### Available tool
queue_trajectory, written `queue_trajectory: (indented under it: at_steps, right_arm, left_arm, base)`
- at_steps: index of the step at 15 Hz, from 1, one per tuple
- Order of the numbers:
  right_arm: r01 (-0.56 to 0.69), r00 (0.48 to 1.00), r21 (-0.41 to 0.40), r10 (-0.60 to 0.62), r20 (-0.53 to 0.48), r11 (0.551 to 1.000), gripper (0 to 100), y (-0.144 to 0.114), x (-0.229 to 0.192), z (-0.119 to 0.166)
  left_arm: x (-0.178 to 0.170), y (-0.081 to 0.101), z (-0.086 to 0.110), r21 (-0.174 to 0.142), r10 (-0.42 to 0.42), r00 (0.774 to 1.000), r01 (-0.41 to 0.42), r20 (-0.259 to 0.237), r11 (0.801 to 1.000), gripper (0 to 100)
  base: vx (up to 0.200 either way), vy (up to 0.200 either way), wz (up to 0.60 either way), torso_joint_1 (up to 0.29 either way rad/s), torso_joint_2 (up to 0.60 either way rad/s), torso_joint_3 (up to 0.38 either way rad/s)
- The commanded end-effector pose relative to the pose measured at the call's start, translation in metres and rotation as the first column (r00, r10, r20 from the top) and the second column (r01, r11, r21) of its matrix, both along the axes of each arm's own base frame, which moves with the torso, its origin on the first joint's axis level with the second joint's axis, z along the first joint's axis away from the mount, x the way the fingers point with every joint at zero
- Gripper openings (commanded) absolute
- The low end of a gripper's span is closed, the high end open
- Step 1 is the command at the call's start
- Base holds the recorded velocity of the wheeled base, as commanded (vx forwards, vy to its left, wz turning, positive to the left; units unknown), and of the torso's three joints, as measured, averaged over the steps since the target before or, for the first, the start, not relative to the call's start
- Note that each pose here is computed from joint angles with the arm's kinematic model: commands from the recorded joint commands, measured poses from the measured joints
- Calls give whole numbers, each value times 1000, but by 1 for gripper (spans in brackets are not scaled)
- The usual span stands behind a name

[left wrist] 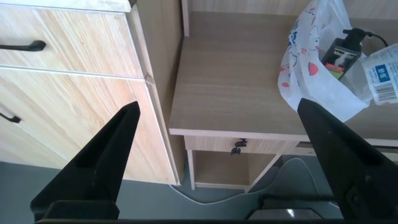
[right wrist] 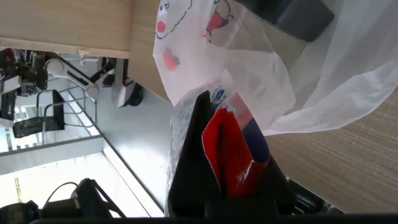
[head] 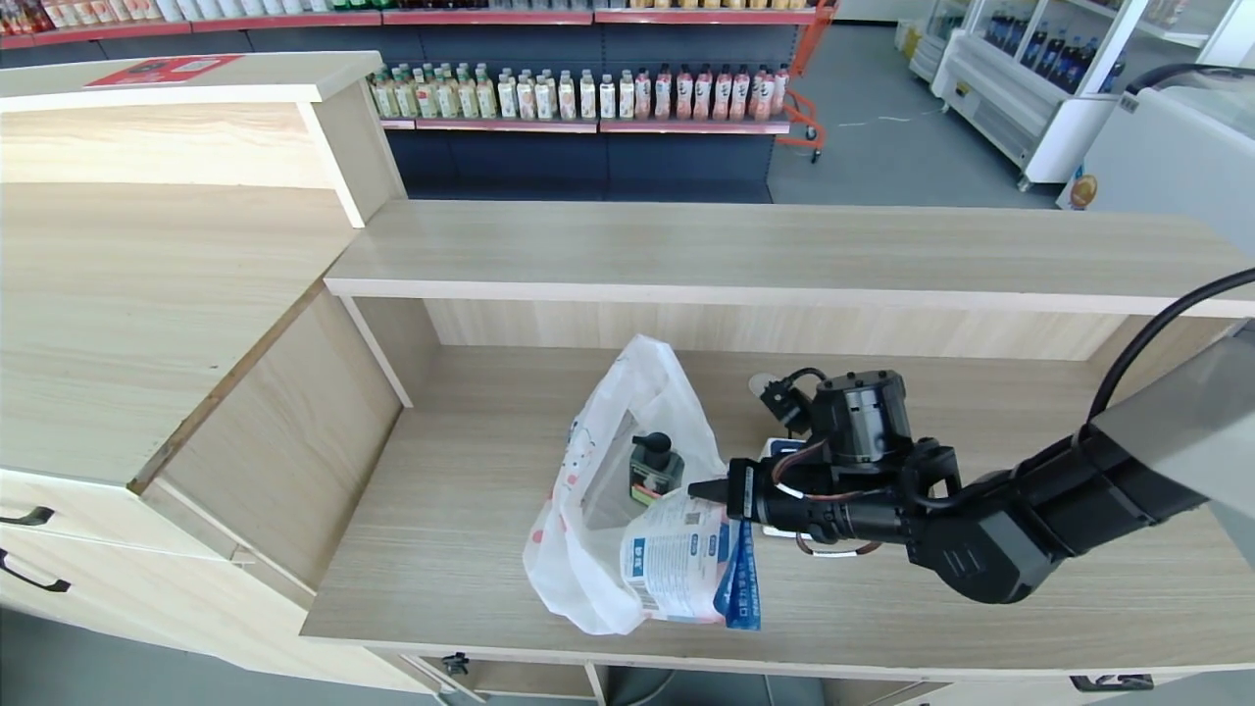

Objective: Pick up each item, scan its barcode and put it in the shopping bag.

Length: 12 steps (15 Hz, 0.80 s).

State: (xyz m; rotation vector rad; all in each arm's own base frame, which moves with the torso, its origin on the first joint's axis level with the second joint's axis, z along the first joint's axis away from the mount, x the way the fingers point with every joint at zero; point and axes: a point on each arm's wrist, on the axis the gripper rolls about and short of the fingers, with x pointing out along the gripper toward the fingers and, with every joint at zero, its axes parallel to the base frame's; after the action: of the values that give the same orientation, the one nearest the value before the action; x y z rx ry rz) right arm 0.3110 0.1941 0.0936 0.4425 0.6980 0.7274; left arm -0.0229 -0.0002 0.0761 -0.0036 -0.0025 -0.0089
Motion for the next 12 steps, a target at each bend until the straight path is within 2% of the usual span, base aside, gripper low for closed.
queue_trajectory:
  at_steps: [1, 7, 12]
  right_arm:
    - [17, 1000, -21, -17, -18, 1000, 0, 4, 8, -15]
    - [47, 998, 11, -48, 48, 999, 0, 21, 36, -15]
    - [63, 997, 47, -65, 42, 997, 0, 23, 40, -7]
  left_arm:
    - [0, 0, 0, -1, 0, 1000, 0, 1, 1000, 100]
    - [0, 0, 0, 1, 0, 1000, 0, 1, 1000, 100]
    - [0, 0, 0, 1, 0, 1000, 0, 1, 1000, 100]
  base:
    - [0, 0, 0, 0, 0, 0]
    - [0, 0, 0, 0, 0, 0]
    - [0, 0, 0, 0, 0, 0]
